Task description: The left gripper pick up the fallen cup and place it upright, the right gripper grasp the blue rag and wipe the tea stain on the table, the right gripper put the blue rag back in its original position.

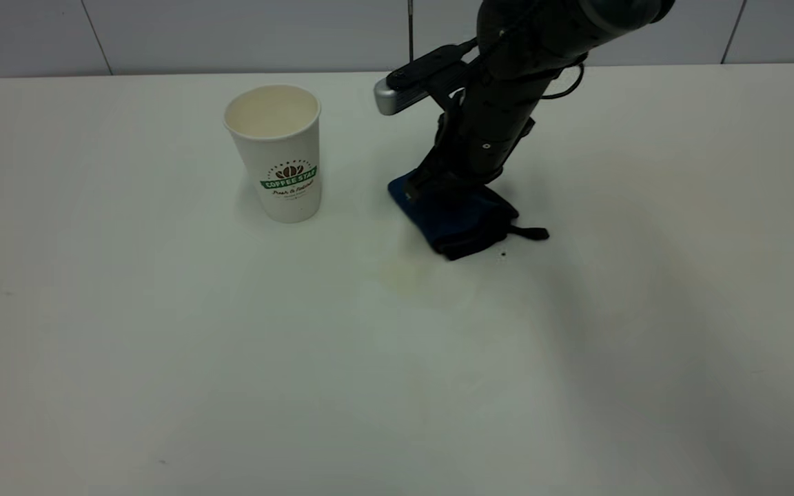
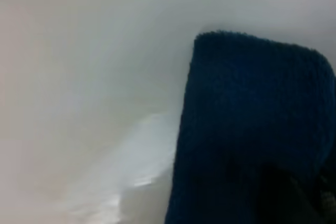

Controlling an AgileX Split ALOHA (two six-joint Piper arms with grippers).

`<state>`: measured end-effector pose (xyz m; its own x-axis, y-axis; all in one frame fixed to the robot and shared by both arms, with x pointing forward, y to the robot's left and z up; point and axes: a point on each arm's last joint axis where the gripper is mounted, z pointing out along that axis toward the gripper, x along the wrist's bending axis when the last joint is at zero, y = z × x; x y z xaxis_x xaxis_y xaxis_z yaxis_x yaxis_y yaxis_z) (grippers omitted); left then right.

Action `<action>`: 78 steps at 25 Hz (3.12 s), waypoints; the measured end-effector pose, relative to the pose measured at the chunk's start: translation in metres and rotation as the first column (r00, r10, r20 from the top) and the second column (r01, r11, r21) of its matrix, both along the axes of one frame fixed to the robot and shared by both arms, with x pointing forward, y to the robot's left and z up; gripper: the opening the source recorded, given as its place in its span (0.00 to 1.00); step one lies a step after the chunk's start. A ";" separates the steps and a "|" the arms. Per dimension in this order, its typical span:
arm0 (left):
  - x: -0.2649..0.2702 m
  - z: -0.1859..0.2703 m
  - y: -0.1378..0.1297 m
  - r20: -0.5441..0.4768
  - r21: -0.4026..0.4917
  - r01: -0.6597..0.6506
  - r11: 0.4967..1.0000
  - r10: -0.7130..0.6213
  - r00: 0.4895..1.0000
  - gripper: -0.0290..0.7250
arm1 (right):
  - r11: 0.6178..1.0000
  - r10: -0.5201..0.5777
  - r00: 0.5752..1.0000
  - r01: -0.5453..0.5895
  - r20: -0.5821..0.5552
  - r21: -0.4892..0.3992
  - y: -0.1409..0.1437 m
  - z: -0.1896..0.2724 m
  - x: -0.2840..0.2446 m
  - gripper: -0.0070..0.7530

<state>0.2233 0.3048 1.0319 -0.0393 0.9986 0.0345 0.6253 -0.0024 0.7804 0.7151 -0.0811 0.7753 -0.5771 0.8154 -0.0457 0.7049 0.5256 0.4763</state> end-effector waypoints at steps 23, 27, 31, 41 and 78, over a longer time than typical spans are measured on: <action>0.000 0.000 0.000 0.000 0.000 0.000 1.000 0.000 1.000 0.76 | 0.946 -0.164 0.962 0.091 -0.218 -0.310 -0.085 0.000 0.003 0.09; 0.000 0.000 0.000 0.000 0.000 0.000 1.000 0.000 1.000 0.76 | 0.925 -0.297 0.927 0.220 -0.230 -0.309 -0.142 -0.001 0.014 0.09; 0.000 0.000 0.000 0.000 0.000 0.000 1.000 0.000 1.000 0.76 | 0.905 -0.376 0.898 0.303 -0.229 -0.297 -0.174 -0.001 0.018 0.09; 0.000 0.000 0.000 0.000 0.000 0.000 1.000 0.000 1.000 0.76 | 0.874 -0.468 0.855 0.411 -0.224 -0.258 -0.182 0.026 0.021 0.65; 0.000 0.000 0.000 0.000 0.000 0.000 1.000 0.000 1.000 0.76 | 0.812 -0.583 0.806 0.583 -0.102 -0.031 -0.214 0.240 -0.388 0.72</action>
<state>0.2233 0.3048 1.0319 -0.0395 0.9986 0.0348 0.6253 -0.0025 0.7804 0.3270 -0.2946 1.0153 0.0055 0.9999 -0.0118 0.9229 -0.0005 0.3850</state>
